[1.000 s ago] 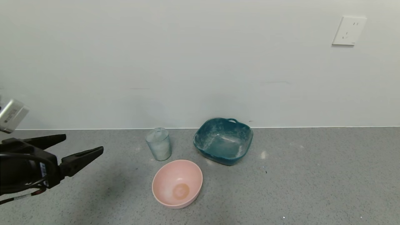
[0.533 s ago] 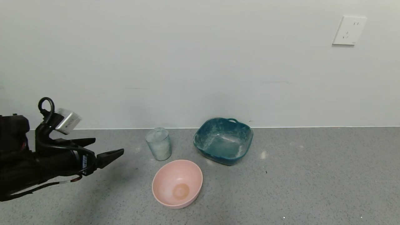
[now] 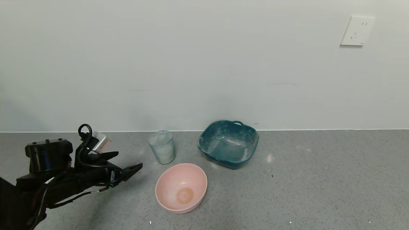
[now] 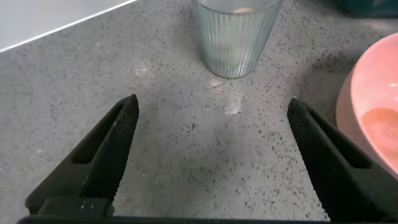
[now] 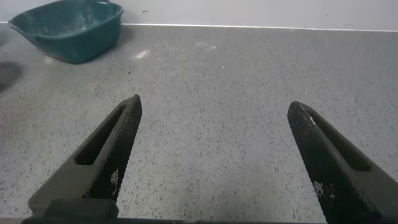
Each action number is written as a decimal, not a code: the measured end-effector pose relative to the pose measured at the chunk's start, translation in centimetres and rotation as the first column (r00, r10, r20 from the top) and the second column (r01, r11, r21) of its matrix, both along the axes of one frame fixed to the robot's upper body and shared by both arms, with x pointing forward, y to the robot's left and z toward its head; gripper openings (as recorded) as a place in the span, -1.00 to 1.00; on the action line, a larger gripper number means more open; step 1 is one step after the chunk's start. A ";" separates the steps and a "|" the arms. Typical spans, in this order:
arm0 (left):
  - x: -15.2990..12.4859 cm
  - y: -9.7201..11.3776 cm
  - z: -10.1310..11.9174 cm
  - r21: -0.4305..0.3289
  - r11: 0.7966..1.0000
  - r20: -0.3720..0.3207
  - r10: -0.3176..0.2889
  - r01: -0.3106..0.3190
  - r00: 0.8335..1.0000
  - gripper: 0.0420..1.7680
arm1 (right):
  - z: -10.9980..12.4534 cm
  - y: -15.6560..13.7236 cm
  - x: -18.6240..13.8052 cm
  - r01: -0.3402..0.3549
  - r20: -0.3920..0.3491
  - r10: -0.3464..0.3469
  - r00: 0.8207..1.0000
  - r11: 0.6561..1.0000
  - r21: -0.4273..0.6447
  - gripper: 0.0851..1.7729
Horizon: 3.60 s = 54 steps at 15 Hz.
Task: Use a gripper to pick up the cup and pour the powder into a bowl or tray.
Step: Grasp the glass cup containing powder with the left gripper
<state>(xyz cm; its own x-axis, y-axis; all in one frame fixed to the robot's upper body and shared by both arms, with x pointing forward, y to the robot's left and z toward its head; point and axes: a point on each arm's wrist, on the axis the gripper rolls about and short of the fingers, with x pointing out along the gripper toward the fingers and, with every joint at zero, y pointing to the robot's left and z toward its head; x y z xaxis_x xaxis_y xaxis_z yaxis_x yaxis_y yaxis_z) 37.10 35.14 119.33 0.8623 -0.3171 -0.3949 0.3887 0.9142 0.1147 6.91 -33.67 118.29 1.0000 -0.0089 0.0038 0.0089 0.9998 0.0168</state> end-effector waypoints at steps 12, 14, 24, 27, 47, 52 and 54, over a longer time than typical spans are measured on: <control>4.1 -2.2 -5.6 -0.012 0.998 -0.030 -0.069 0.069 0.997 0.94 | 0.0 0.0 0.0 0.000 0.000 0.000 1.000 1.000 0.000 0.93; 4.7 -2.4 -5.8 -0.028 0.997 -0.024 -0.067 0.066 0.997 0.94 | 0.0 0.0 0.0 0.000 0.000 0.000 1.000 1.000 0.000 0.93; 6.8 -3.5 -6.6 -0.125 0.991 0.082 -0.040 0.051 0.996 0.94 | 0.0 0.0 0.0 0.001 0.000 -0.001 1.000 1.000 0.000 0.93; 7.2 -3.7 -6.6 -0.138 0.989 0.087 -0.039 0.051 0.995 0.94 | 0.0 0.0 0.0 0.000 0.000 0.000 1.000 1.000 0.000 0.93; 9.3 -4.8 -6.9 -0.171 0.982 0.147 -0.055 0.080 0.988 0.94 | 0.0 0.0 0.0 0.000 0.000 0.000 1.000 1.000 0.000 0.93; 9.7 -5.1 -6.8 -0.173 0.981 0.158 -0.061 0.088 0.986 0.94 | 0.0 0.0 0.0 0.000 0.000 0.000 1.000 1.000 0.000 0.93; 9.9 -5.1 -6.9 -0.177 0.981 0.157 -0.058 0.086 0.986 0.94 | 0.0 0.0 0.0 0.000 0.000 0.000 1.000 1.000 0.000 0.93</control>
<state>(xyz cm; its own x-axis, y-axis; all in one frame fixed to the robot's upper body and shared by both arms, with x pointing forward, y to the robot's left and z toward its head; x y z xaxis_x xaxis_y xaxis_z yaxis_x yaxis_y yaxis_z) 46.97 30.00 112.39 0.8797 -0.4350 -0.1920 0.4452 0.8954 0.0112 6.91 -33.67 118.29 0.9999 -0.0091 0.0043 0.0091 0.9998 0.0168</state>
